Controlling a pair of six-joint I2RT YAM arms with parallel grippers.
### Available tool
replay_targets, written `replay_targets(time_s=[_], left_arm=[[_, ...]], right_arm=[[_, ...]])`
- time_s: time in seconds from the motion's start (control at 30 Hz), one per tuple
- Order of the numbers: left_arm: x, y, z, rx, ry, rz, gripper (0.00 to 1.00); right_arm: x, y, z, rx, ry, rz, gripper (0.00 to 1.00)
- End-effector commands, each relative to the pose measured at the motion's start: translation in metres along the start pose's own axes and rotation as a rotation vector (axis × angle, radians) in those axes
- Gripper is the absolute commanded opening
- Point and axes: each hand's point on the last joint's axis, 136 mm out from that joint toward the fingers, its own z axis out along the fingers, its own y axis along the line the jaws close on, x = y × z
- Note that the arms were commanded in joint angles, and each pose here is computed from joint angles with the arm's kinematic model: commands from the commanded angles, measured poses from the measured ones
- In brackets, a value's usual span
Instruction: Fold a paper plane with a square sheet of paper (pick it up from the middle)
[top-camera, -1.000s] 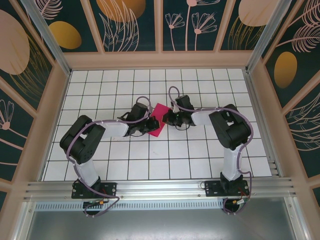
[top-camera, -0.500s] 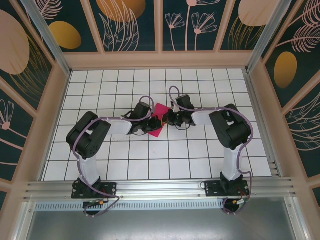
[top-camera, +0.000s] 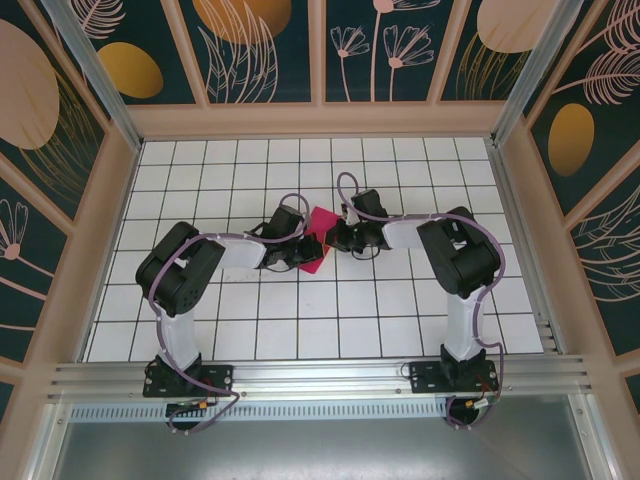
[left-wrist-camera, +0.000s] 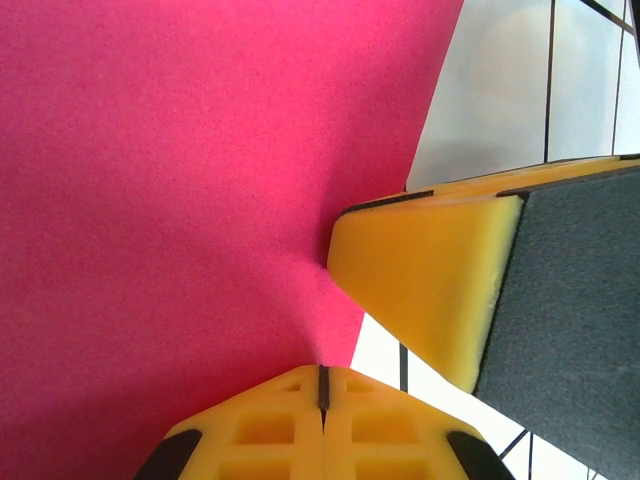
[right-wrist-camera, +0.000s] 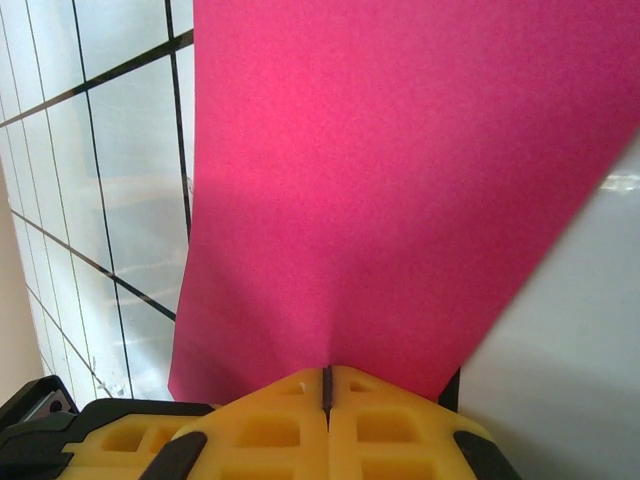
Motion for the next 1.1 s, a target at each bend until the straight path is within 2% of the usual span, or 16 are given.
replay_targets(time_s=[0.0, 0.53, 1.07], left_arm=[[0.012, 0.022, 0.006, -0.086, 0.038, -0.014, 0.00], [0.029, 0.041, 0.006, -0.127, 0.075, -0.041, 0.00], [0.033, 0.044, 0.008, -0.133, 0.087, -0.042, 0.00]], right_arm=[[-0.011, -0.033, 0.003, 0.128, -0.028, 0.025, 0.00], [-0.061, -0.059, -0.009, 0.186, -0.129, 0.082, 0.00], [-0.102, -0.090, -0.022, 0.229, -0.213, 0.137, 0.00]])
